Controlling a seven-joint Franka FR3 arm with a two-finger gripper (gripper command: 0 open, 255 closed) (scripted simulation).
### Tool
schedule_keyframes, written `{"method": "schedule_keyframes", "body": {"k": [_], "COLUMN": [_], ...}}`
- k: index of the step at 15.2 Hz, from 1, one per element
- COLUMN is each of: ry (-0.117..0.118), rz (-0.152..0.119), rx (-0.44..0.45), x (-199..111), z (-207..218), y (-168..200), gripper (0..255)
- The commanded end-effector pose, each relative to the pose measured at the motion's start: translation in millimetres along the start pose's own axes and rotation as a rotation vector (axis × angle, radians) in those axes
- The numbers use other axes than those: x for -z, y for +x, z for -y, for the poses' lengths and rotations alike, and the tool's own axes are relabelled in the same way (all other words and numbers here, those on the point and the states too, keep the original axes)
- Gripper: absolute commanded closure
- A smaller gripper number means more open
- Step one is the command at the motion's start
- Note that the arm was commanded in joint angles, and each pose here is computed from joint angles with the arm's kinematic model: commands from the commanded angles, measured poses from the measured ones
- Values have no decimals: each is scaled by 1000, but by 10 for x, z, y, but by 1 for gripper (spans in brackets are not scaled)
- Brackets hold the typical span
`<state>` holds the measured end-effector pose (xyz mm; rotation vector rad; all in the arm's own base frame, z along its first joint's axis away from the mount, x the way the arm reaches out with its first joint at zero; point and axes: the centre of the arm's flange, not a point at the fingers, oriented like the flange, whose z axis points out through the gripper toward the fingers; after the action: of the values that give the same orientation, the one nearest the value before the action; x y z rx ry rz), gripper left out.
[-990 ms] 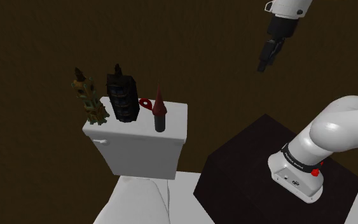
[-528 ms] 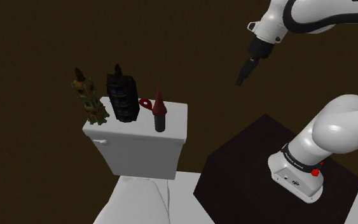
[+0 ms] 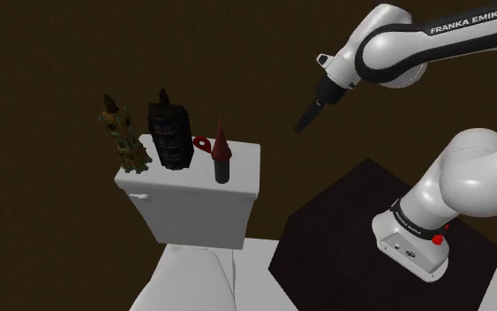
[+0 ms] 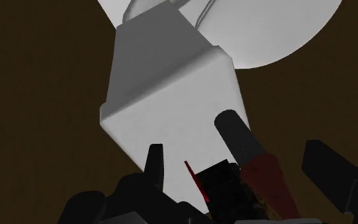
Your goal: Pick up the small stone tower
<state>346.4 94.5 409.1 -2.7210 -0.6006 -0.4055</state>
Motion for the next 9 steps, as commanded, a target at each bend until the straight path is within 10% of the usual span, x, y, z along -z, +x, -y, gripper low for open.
{"method": "schedule_keyframes", "body": {"k": [1, 9], "ry": [23, 126], "rz": [-58, -264], "rx": [35, 175], "x": [-189, -956], "z": [44, 245], "y": [65, 448], "gripper": [0, 0]}}
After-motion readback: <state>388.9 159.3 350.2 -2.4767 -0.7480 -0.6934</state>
